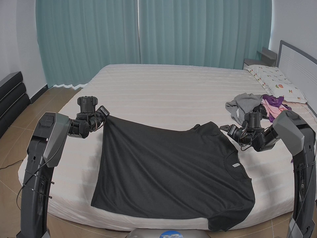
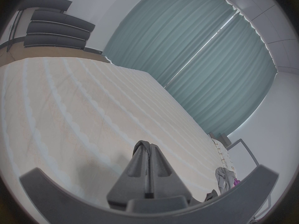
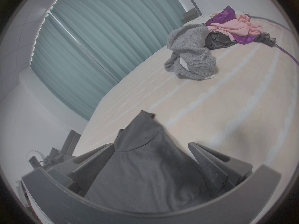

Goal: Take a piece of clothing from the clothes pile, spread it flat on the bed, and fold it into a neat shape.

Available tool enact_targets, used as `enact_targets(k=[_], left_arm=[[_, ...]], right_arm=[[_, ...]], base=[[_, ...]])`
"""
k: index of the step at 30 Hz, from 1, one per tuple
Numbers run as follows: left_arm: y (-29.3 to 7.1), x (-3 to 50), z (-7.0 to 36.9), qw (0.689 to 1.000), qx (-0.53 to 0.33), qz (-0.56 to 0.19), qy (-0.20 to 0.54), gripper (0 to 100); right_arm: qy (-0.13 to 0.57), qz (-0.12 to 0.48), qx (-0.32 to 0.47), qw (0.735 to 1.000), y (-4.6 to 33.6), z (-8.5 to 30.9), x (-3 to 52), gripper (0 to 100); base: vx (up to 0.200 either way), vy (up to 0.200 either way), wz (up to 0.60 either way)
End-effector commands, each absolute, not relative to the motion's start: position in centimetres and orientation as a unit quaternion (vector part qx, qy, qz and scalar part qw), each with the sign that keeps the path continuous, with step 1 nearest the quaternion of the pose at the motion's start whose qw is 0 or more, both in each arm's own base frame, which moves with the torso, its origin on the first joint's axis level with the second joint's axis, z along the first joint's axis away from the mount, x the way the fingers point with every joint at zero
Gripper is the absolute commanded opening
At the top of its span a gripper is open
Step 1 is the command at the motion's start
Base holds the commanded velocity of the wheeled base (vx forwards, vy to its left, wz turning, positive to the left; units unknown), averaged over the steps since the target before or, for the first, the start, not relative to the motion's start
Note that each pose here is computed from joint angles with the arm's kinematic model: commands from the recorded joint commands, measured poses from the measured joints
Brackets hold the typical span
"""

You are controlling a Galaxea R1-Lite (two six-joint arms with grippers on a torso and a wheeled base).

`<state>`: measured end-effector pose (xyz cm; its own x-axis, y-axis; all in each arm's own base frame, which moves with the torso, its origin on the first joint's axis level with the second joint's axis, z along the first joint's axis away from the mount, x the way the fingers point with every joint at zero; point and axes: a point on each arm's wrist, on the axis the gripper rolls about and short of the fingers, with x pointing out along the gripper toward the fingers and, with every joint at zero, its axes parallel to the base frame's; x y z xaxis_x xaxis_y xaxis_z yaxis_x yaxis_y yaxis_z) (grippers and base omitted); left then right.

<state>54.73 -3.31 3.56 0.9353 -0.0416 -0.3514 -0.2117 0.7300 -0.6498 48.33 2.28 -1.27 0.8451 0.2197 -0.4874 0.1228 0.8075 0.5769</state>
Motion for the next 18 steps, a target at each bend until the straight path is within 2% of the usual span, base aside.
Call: enact_targets(k=[1, 7, 8, 18], left_arm=[[-3.46, 54.65, 3.48, 0.914, -0.363, 0.052, 0.176, 0], [-3.95, 54.42, 3.14, 0.912, -0.361, 0.053, 0.187, 0], [-4.03, 54.4, 3.1, 0.912, -0.361, 0.052, 0.188, 0], [-4.44, 54.32, 3.15, 0.912, -0.36, 0.049, 0.19, 0]], right_arm=[[0.286, 0.011, 0.296, 0.911, 1.82, -5.23, 49.84, 100], [0.277, 0.021, 0.298, 0.913, 2.09, -4.92, 50.21, 100], [0.276, 0.023, 0.297, 0.914, 2.25, -4.85, 50.26, 0], [0.269, 0.025, 0.298, 0.915, 2.55, -4.48, 50.42, 0]], base=[[0.0, 0.0, 0.0], [0.0, 0.0, 0.0], [0.0, 0.0, 0.0], [0.0, 0.0, 0.0]])
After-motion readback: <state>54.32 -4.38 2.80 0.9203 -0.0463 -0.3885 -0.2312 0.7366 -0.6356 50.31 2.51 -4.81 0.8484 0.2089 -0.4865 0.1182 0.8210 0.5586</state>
